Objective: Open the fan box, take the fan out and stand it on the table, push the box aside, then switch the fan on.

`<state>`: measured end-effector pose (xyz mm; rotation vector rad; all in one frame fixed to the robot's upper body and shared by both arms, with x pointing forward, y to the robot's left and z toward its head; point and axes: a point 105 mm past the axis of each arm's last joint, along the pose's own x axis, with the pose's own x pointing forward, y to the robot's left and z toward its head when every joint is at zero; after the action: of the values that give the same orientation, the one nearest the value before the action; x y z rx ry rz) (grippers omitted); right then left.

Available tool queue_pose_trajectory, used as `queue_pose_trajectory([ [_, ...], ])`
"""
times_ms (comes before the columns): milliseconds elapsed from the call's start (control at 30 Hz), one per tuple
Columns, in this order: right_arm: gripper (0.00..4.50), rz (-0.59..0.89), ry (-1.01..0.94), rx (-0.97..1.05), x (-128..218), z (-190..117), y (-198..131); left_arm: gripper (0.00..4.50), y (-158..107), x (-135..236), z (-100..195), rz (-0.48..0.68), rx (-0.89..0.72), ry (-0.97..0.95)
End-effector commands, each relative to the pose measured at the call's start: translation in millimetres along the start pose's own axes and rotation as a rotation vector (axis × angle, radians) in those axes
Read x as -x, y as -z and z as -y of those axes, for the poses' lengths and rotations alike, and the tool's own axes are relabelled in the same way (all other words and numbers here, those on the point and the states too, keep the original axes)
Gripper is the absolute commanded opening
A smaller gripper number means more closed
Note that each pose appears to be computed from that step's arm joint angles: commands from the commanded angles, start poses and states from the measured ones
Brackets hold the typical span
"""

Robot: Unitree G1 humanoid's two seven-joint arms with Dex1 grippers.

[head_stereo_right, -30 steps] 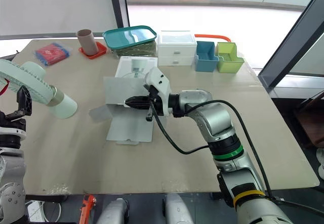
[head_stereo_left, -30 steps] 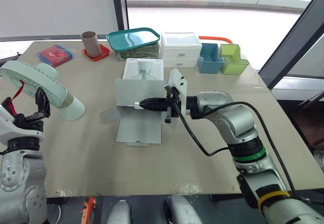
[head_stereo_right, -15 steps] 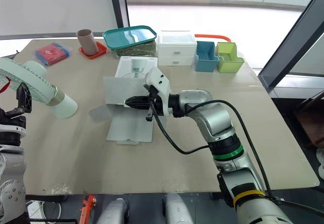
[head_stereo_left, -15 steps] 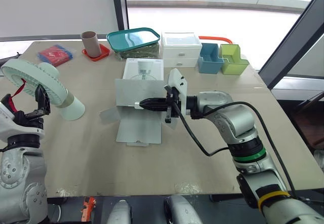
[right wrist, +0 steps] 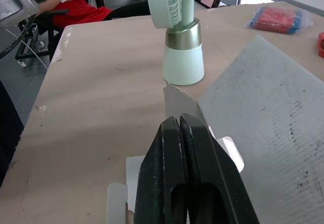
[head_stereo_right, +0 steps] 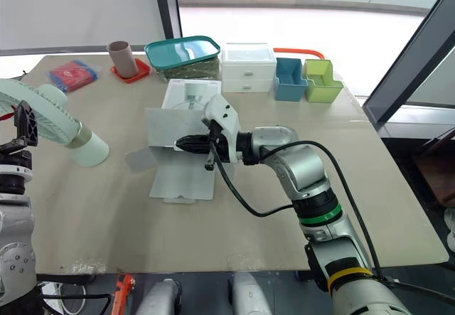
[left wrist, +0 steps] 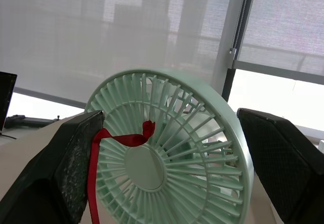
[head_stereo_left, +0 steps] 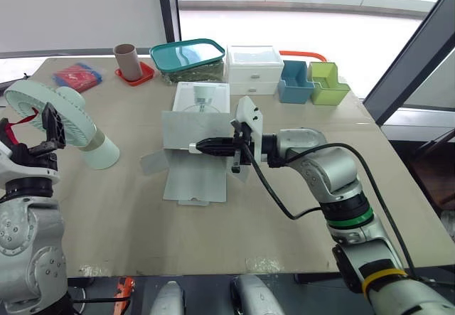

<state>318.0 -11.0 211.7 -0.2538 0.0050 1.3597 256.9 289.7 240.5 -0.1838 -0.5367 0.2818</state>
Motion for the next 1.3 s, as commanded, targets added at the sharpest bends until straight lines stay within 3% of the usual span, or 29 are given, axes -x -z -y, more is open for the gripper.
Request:
queue_pose_trajectory([
  [33, 0.00, 0.025, -0.010, 0.042, -0.8, -4.8, -10.2, 4.45, -18.5, -2.3, 0.7, 0.062, -0.012, 0.005],
  [1300, 0.00, 0.029, -0.001, 0.048, -3.4, -3.5, -8.8, 4.45, -49.5, -33.3, 20.4, 0.174, 0.014, 0.054],
])
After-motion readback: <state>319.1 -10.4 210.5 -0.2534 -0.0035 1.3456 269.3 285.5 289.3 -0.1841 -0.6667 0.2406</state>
